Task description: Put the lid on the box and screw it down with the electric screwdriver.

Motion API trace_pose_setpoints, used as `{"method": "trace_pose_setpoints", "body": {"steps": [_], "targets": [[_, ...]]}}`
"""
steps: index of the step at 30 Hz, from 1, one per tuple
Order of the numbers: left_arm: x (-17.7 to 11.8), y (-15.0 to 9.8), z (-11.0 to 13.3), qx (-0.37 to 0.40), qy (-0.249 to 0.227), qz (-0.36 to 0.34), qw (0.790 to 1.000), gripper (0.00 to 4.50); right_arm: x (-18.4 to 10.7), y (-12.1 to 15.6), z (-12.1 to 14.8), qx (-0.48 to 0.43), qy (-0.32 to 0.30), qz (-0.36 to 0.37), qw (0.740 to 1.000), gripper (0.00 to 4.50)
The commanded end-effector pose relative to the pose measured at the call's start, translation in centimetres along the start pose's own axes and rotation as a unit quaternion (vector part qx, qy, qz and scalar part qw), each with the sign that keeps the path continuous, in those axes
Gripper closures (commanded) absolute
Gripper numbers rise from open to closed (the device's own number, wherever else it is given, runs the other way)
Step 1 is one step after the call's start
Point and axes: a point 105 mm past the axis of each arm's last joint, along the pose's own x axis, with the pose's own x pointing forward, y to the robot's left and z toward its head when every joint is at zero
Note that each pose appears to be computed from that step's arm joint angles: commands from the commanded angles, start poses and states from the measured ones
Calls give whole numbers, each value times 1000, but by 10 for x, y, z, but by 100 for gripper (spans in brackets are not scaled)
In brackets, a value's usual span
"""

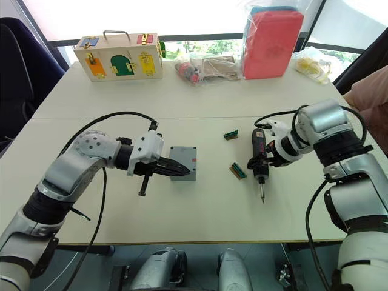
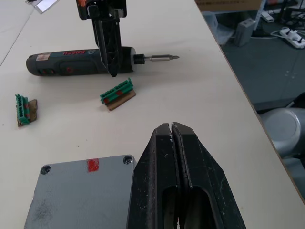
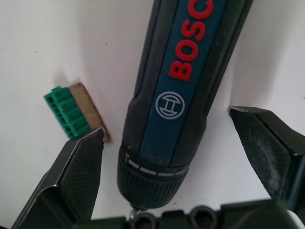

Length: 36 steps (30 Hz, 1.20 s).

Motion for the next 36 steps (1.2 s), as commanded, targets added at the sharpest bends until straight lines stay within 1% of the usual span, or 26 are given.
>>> {"method": "trace_pose_setpoints", "body": {"steps": [1, 2, 3, 7, 9, 11, 13, 14, 15, 16, 17, 18, 19, 20, 21, 22, 23, 24, 26, 28, 30, 33, 36], "targets": [[-3, -1, 9, 16, -9, 18, 1000, 450, 7, -6, -3, -25, 16, -24, 999, 68], [-3, -1, 9, 13, -10, 22, 1000, 450, 9, -8, -3, -31, 19, -30, 999, 105], [-4, -1, 8, 11, -9, 27, 1000, 450, 12, -9, -3, -36, 21, -33, 999, 130], [-8, 1, 4, 0, -6, 48, 999, 450, 15, -19, -6, -40, 24, -47, 998, 257], [-12, 4, 2, -5, -3, 58, 998, 450, 12, -25, -3, -31, 13, -53, 998, 267], [-22, 10, -4, -15, 4, 80, 997, 450, -3, -35, 17, -9, -47, -68, 997, 267], [-32, 17, -9, -33, 5, 101, 994, 450, -24, -36, 48, -20, -135, -75, 988, 267], [-39, 21, -12, -45, 2, 116, 992, 450, -40, -31, 67, -31, -193, -69, 978, 267], [-44, 25, -14, -53, 0, 126, 991, 450, -51, -27, 78, -38, -231, -64, 970, 267], [-48, 29, -15, -61, -3, 137, 989, 450, -65, -21, 92, -46, -283, -57, 956, 267], [-52, 32, -16, -68, -6, 146, 987, 450, -77, -16, 102, -50, -331, -51, 941, 267], [-55, 36, -17, -75, -9, 153, 985, 450, -95, -3, 117, -77, -413, -43, 907, 267], [-56, 39, -17, -80, -12, 157, 984, 450, -113, 9, 125, -95, -484, -34, 869, 267], [-55, 41, -18, -84, -12, 155, 984, 450, -136, 30, 131, -100, -573, 6, 813, 267], [-55, 42, -19, -88, -12, 151, 985, 450, -156, 47, 131, -87, -647, 47, 756, 267], [-53, 43, -19, -90, -11, 149, 985, 450, -166, 58, 126, -71, -689, 71, 718, 267], [-51, 46, -20, -92, -11, 148, 985, 450, -170, 70, 120, -72, -716, 79, 690, 267], [-49, 48, -20, -95, -12, 146, 985, 450, -164, 84, 115, -81, -723, 96, 680, 267], [-47, 51, -21, -101, -15, 142, 985, 450, -153, 107, 105, -91, -724, 131, 671, 267], [-42, 52, -22, -100, -7, 131, 986, 450, -132, 133, 94, -114, -715, 161, 670, 267], [-37, 52, -24, -93, 3, 120, 988, 450, -114, 151, 84, -135, -705, 175, 674, 267], [-32, 51, -24, -90, 5, 113, 989, 450, -101, 161, 77, -137, -698, 185, 678, 267], [-26, 49, -30, -87, 18, 108, 990, 450, -90, 166, 73, -147, -690, 186, 684, 267]]}}
